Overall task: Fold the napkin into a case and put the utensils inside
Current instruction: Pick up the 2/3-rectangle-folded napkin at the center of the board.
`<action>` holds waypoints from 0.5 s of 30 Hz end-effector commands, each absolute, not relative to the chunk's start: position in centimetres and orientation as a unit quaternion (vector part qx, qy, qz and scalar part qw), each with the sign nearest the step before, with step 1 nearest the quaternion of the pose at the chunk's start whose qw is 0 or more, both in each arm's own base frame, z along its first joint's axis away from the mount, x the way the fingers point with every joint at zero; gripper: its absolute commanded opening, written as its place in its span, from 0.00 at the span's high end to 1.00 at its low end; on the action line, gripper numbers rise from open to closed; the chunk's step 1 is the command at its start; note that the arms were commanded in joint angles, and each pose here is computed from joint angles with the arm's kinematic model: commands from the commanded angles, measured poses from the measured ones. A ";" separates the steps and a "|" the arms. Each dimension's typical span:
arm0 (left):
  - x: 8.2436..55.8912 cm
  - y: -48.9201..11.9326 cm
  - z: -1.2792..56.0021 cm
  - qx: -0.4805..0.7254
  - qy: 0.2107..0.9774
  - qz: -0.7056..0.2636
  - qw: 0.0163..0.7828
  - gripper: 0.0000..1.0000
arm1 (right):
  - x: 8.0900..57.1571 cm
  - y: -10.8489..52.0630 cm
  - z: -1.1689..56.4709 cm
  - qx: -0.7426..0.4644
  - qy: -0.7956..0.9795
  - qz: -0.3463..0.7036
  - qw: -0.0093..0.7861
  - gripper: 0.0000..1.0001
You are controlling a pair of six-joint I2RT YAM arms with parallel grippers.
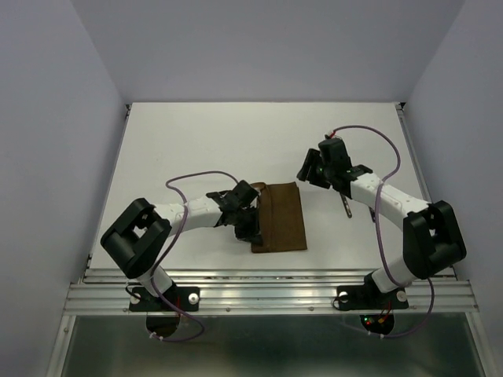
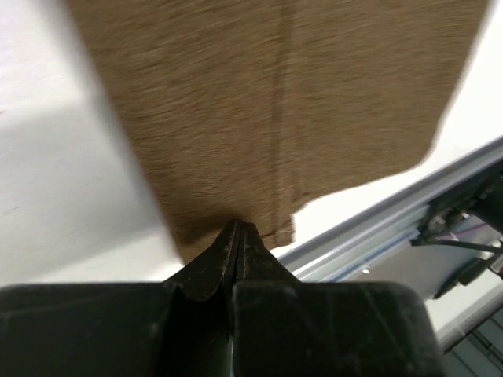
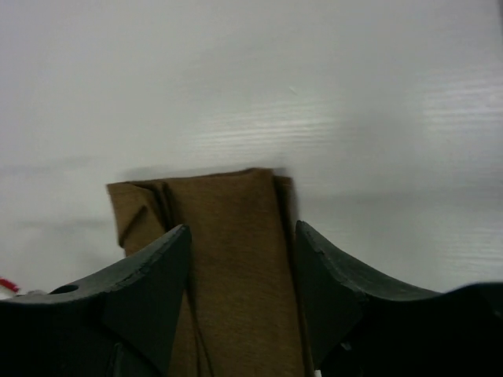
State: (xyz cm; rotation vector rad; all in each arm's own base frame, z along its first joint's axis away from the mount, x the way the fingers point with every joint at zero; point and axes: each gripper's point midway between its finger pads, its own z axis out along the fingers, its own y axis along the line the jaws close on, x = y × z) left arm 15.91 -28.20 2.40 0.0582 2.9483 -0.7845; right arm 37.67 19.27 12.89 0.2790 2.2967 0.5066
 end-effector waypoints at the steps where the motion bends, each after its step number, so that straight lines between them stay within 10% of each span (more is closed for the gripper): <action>1: 17.5 -31.0 6.7 0.050 0.949 -0.305 0.064 1.00 | 35.7 16.7 11.2 0.109 0.911 0.169 0.359 0.42; 15: 33.0 -28.2 10.5 0.037 0.954 -0.230 0.188 1.00 | 34.9 18.3 7.7 0.058 0.935 0.206 0.284 0.49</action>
